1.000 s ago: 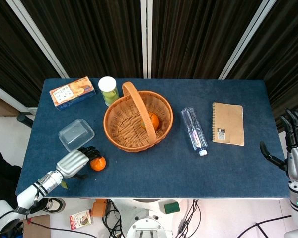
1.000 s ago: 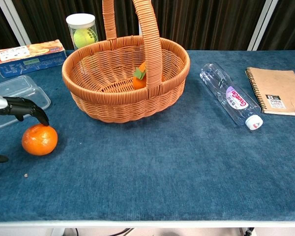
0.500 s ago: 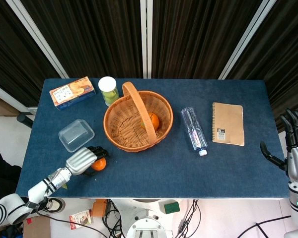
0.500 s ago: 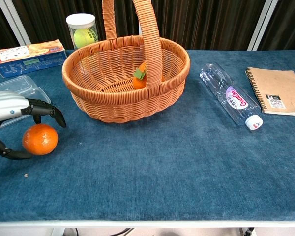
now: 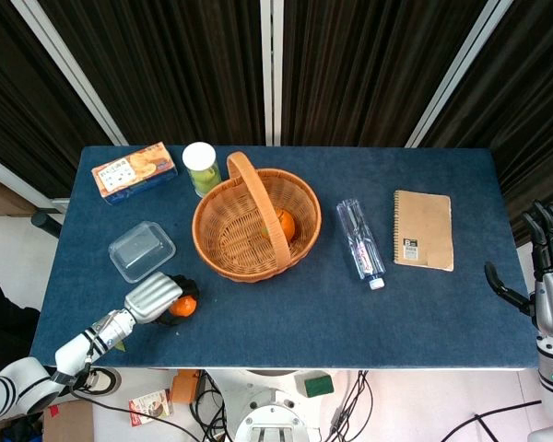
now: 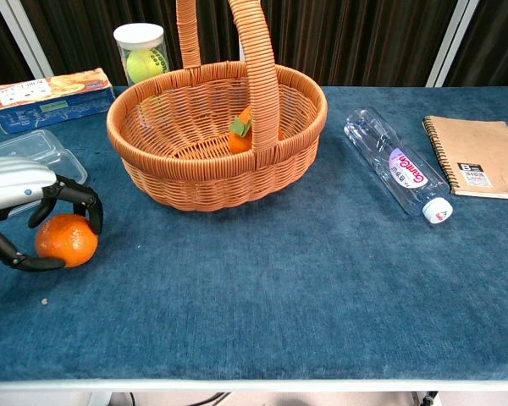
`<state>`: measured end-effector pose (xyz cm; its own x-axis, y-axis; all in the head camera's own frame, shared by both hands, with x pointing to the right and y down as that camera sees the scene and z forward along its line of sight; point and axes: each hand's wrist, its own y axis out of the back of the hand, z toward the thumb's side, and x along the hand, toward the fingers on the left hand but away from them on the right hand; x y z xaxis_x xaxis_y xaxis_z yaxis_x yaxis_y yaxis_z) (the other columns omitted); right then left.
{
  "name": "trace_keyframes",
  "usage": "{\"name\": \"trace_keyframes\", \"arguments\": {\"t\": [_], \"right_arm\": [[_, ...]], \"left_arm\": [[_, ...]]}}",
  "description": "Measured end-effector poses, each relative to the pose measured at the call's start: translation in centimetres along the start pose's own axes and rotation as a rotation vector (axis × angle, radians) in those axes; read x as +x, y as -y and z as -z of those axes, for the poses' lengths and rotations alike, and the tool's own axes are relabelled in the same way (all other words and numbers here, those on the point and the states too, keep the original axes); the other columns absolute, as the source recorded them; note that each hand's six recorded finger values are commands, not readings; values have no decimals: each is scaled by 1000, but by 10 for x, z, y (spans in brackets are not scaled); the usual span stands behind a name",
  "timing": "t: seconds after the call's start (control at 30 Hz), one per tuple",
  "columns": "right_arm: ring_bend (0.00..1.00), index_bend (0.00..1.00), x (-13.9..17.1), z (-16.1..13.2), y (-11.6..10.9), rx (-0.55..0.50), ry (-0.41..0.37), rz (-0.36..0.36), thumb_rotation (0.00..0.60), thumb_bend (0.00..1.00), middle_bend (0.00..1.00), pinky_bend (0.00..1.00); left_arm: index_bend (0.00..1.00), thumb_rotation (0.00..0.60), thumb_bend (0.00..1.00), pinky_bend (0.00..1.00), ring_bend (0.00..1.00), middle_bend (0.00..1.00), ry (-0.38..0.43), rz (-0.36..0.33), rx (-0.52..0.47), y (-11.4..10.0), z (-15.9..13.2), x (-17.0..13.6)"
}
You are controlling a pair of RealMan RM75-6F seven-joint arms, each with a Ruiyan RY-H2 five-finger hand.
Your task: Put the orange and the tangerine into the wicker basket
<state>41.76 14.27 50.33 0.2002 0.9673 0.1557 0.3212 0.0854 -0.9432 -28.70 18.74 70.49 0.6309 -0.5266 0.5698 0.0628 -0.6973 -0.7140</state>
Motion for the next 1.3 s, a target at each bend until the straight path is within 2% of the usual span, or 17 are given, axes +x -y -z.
{"name": "trace_keyframes", "arguments": {"t": [0.17, 0.27, 0.43, 0.53, 0.7, 0.77, 0.9, 1.1, 1.3], "right_arm": [[0, 0, 0, 1, -2, 0, 2, 4, 600, 327, 0, 0], [0, 0, -1, 1, -3, 0, 1, 8, 600, 327, 0, 0], [0, 0, -1, 1, -3, -3, 0, 9, 600, 327, 0, 0], [0, 0, -1, 1, -2, -1, -4, 7, 600, 327, 0, 0], [0, 0, -3, 1, 1, -2, -4, -3, 600, 327, 0, 0], [0, 0, -3, -1, 2, 0, -7, -5, 600, 327, 0, 0], [0, 0, -3, -1, 3, 0, -8, -4, 600, 327, 0, 0], [0, 0, -3, 5, 3, 0, 12, -7, 600, 327, 0, 0], [0, 0, -4, 8, 4, -2, 17, -11, 600, 327, 0, 0]], "left_arm": [[447, 600, 305, 633, 418, 460, 10, -50, -14, -14, -3, -5], [447, 600, 306, 633, 420, 462, 17, -108, -27, -32, -4, -12], [451, 600, 307, 645, 433, 475, 8, -231, -53, -78, -2, -26], [456, 600, 307, 660, 451, 494, 1, -311, -108, -110, -3, -29], [483, 600, 307, 660, 456, 504, 25, -424, -144, -163, -10, -11], [483, 600, 307, 660, 456, 506, 31, -426, -152, -170, -13, 1], [483, 600, 307, 660, 456, 506, 34, -371, -163, -175, -20, 39], [480, 600, 307, 660, 456, 506, 34, -264, -178, -157, -36, 105], [480, 600, 307, 660, 456, 505, 27, -249, -172, -147, -45, 152]]}}
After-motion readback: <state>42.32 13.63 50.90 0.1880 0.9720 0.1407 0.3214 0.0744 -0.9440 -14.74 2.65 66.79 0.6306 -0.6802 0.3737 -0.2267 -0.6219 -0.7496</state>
